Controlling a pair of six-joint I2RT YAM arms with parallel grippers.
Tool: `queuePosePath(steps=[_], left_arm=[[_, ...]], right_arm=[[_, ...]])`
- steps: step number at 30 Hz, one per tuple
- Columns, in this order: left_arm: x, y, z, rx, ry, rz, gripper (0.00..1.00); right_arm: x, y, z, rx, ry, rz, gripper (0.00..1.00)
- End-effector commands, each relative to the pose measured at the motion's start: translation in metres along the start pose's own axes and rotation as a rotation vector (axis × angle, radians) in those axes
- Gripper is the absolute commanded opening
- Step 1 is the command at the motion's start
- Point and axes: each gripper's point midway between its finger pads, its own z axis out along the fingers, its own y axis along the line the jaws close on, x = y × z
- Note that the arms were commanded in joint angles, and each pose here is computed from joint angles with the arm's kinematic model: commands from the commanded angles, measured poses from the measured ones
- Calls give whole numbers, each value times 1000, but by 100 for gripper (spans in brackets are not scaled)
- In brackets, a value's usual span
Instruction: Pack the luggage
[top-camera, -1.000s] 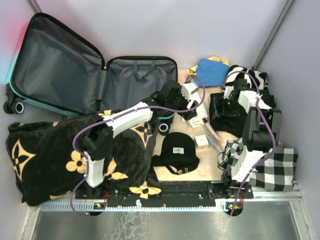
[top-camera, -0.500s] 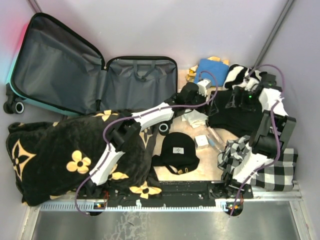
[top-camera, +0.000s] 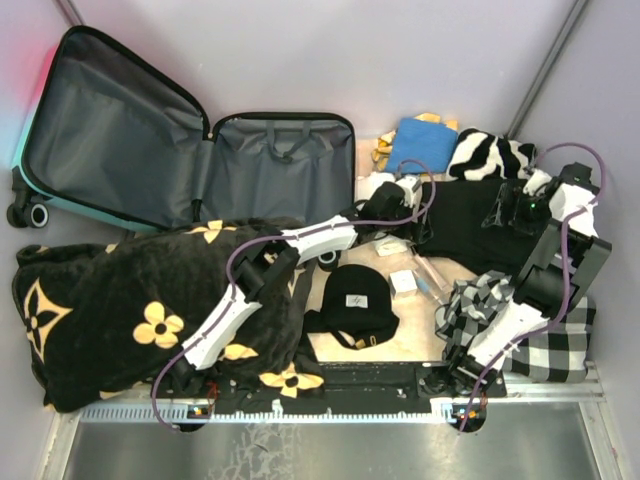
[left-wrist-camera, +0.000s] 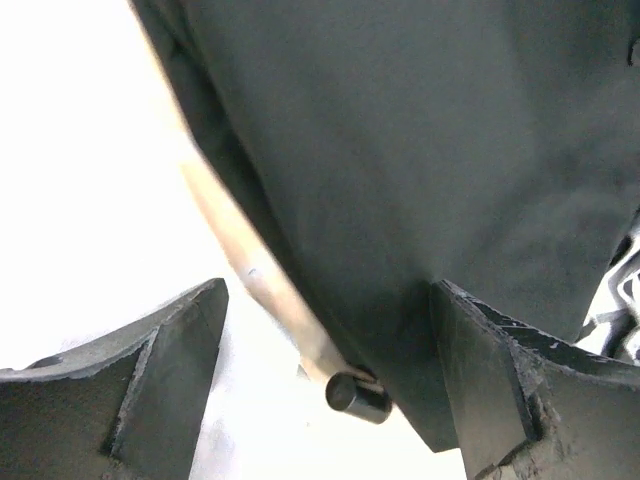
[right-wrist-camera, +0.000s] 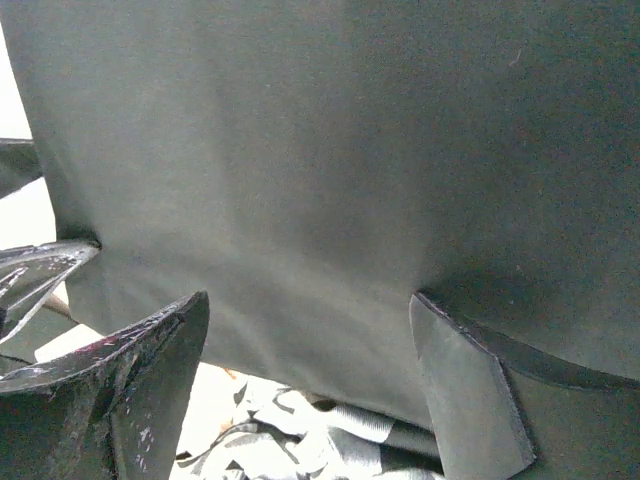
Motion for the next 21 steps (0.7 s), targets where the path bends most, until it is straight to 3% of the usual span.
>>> queuePosePath(steps=[1,5,10,15,18,21], left_arm=[[22,55,-22,-174,71,-10,89],[12,70,-49,-193,67,11,88],[-24,18,-62,-58,-41,114,88],[-42,-20,-48,17,-103,96,88],[-42,-28,-31,48,-106,67,90],[-41,-30,-16,56,-108,51,91]], right_arm=[[-8,-5,14,0,3,-41,81],[3,1,30,-3,38,-63,81],[10,8,37,-22,53,-66,81],[-14,8,3,20,-14,-110,84],[-30,-15,-23,125,-59,-133,87],[-29,-44,-29,241,-26,-159,87]])
